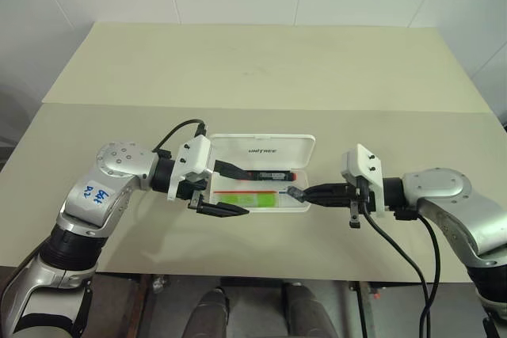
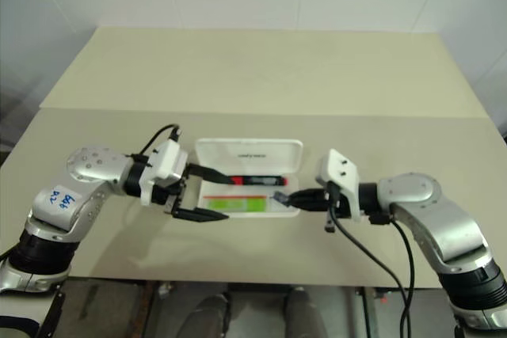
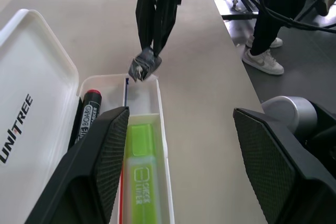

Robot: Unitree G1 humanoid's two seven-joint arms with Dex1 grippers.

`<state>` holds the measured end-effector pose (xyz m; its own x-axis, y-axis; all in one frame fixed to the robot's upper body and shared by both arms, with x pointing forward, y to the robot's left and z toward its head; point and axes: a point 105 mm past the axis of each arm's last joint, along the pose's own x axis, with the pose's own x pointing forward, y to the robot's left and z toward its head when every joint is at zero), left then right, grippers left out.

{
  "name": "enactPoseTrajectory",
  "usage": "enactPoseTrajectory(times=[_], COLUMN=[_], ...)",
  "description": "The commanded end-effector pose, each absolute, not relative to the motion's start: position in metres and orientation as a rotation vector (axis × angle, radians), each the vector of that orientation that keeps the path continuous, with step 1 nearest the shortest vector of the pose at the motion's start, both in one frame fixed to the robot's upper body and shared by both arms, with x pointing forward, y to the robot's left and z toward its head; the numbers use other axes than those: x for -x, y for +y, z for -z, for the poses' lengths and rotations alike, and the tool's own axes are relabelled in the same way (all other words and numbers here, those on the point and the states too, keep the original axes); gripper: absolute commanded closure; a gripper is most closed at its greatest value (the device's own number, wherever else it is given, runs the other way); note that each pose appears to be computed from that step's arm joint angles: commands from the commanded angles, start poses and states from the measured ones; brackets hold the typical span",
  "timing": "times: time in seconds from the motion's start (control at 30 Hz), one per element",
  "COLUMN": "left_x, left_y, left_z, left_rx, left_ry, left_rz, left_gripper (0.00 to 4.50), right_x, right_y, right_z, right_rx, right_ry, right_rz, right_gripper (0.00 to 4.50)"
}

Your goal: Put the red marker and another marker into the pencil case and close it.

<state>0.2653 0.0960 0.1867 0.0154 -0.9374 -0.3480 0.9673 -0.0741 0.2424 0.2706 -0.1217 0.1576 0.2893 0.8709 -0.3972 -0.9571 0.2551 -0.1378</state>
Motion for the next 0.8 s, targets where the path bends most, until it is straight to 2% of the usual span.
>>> enactPoseTrajectory(times=[0.03,0.53,0.57,0.6,0.8], left_x=[-0.261,-0.262,-0.262,-0.262,-0.262], left_y=[0.095,0.095,0.094,0.094,0.095], left_z=[-0.192,-0.194,-0.194,-0.194,-0.195], left_rx=[-0.509,-0.508,-0.508,-0.508,-0.507], left_ry=[0.052,0.047,0.047,0.046,0.043], left_rz=[1.574,1.566,1.565,1.565,1.559], left_gripper=[1.08,1.08,1.08,1.08,1.08], right_x=[-0.271,-0.285,-0.286,-0.287,-0.288], right_y=[-0.118,-0.121,-0.121,-0.121,-0.119], right_z=[-0.159,-0.145,-0.144,-0.144,-0.152], right_rx=[0.423,0.476,0.478,0.479,0.470], right_ry=[0.237,0.248,0.247,0.246,0.201], right_rz=[-1.301,-1.307,-1.303,-1.302,-1.305], right_gripper=[4.48,4.48,3.87,3.65,1.58])
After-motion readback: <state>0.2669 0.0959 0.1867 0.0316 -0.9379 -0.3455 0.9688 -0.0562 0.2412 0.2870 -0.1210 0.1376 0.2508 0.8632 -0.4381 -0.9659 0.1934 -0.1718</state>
